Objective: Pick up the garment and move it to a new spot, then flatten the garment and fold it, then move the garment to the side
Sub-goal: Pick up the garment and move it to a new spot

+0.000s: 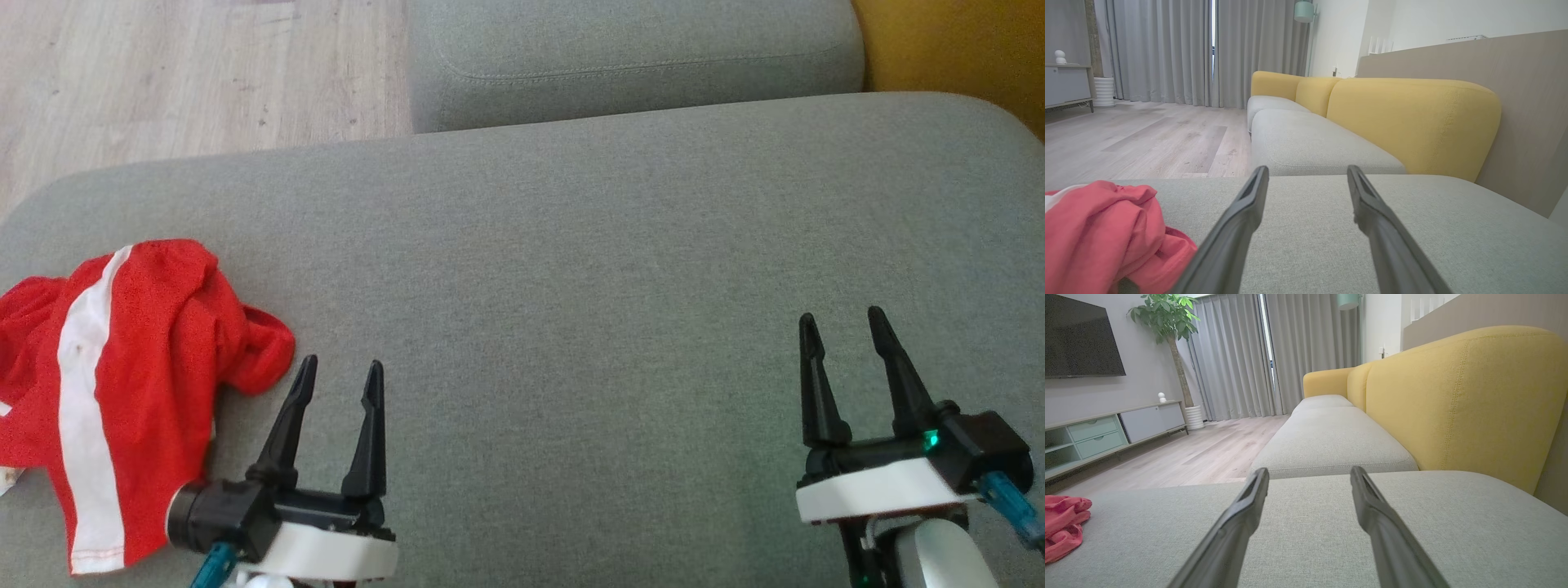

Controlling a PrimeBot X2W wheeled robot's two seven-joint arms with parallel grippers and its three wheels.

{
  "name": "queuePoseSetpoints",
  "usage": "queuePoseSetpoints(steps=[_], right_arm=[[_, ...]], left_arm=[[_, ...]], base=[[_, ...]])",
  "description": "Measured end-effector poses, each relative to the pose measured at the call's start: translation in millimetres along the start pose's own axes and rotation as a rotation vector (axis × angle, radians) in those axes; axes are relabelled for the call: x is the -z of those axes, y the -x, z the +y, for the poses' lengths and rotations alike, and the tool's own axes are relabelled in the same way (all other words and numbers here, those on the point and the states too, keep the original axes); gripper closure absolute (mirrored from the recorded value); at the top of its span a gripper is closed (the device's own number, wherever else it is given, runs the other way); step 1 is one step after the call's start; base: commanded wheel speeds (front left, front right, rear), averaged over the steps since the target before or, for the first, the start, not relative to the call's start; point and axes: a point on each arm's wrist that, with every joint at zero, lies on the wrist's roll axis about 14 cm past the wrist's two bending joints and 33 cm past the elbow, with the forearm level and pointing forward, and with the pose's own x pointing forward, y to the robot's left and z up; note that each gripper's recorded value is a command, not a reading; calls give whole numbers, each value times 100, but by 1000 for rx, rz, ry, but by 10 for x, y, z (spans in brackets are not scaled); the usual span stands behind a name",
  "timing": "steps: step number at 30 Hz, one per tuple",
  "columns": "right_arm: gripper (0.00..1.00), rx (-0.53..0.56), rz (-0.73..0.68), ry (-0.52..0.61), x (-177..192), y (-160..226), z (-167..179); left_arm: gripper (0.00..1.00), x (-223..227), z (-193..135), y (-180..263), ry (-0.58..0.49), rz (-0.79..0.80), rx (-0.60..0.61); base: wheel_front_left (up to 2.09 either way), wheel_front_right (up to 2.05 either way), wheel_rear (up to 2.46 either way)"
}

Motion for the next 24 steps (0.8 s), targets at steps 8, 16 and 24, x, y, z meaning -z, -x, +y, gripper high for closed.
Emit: queuePoseSetpoints(steps=[8, 16, 24], right_arm=[[0, -5, 1, -12, 8, -18, 20], [0, -60, 9, -26, 40, -64, 202], [0, -190, 10, -50, 46, -144, 634]], left_arm=[[0, 22, 22, 20, 12, 6, -10], [0, 5, 110, 80, 17, 2, -45], [0, -58, 377, 280, 7, -15, -155]], base=[[0, 0, 0], [0, 0, 0], [0, 0, 0]])
